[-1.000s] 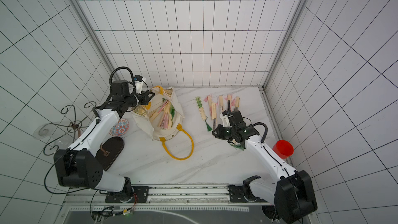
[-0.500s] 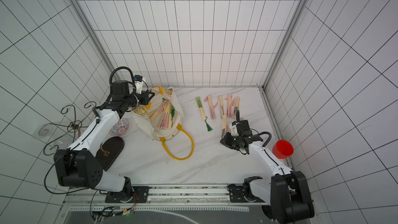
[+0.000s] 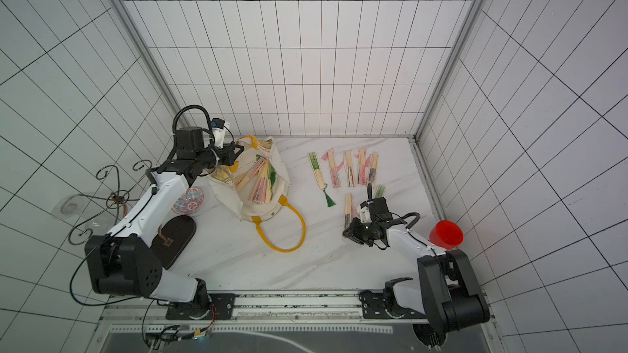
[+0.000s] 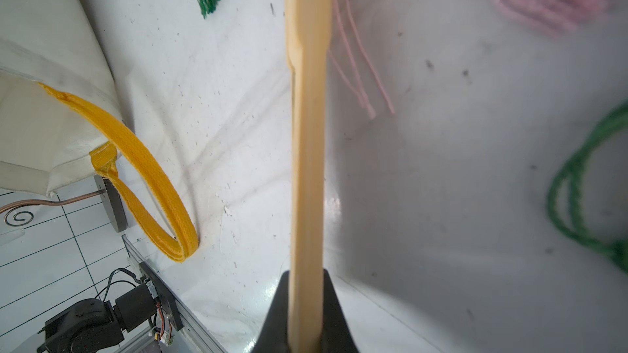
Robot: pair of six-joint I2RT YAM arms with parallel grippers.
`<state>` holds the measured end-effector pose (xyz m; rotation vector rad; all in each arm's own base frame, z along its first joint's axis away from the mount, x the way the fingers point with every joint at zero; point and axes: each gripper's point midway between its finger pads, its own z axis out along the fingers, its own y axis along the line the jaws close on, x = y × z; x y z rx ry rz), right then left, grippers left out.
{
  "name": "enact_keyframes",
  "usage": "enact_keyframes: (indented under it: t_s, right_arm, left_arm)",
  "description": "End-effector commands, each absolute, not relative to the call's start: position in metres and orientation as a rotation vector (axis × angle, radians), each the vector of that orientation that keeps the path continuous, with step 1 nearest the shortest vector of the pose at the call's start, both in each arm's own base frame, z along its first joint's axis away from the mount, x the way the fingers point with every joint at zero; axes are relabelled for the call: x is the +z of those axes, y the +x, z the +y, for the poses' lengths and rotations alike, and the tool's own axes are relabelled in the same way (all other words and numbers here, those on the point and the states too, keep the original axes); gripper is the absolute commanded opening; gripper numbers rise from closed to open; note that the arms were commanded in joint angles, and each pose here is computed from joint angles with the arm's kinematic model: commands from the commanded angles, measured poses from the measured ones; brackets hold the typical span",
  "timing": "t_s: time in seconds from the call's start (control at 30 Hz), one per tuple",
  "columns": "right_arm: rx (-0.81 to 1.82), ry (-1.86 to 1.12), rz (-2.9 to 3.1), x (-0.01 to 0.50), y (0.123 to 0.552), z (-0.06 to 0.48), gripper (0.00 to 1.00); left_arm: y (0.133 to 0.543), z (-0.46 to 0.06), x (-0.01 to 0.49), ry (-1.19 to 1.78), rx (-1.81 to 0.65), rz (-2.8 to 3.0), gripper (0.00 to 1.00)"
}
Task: Take out the folding fans from the tote bags
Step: Place the folding fan at the center of the board.
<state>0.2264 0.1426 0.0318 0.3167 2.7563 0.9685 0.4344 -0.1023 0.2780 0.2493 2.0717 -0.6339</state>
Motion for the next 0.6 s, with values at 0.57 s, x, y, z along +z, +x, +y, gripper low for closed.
enact_keyframes:
  t_s: [0.57]
  right_arm:
    - [0.735,0.457,2.841,0.003,0.205,0.113,0.34]
  left_arm:
    - [0.441,-0.106,0.311,0.28,-0.656,1.963,0.0]
